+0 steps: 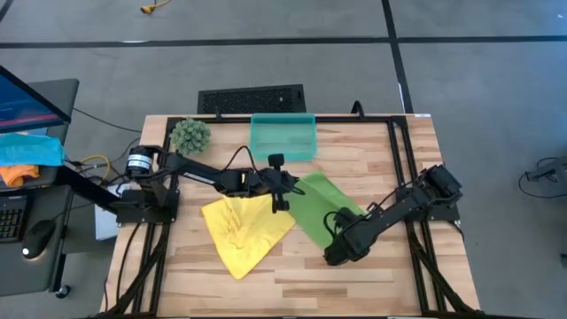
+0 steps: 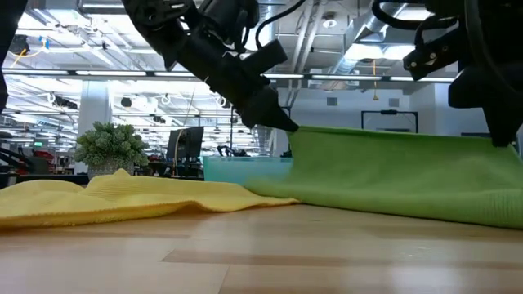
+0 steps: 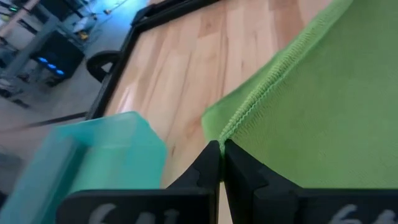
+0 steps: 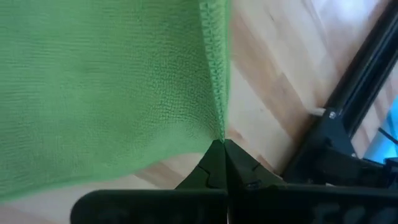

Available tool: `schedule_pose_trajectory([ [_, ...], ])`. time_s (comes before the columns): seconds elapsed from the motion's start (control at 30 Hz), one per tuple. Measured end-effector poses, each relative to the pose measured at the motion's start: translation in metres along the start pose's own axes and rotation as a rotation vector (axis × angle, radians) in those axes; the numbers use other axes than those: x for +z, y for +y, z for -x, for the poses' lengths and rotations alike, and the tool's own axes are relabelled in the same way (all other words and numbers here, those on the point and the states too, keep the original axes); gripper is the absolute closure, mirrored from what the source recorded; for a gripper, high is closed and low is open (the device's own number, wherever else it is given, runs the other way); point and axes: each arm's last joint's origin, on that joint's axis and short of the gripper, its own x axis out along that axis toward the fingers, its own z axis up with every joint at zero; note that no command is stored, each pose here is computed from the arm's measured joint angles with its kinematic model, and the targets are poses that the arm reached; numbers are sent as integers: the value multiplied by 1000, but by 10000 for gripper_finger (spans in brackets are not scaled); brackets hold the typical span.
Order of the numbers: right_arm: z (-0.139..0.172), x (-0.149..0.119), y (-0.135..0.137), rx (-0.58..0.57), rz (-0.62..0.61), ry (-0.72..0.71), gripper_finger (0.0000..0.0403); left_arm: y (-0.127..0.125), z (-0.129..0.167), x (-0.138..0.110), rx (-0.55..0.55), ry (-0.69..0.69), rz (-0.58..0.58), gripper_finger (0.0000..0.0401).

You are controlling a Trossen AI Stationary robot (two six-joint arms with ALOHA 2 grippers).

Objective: Roll microfiber towels into tight, uniform cylinder then place into a basket
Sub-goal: Fold the green microfiber cloth

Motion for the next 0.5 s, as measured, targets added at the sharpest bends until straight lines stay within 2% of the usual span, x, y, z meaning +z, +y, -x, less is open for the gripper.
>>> schedule_pose_trajectory([
  [0.23,0,0,1,5,2,-8,399,5,-2,-1,7,-3,5,401],
  [0.4,0,0,1,6,-43,-8,399,9,-4,-3,3,0,11,401],
  [0.5,0,-2,1,15,-45,42,399,10,-7,-8,15,23,8,397],
])
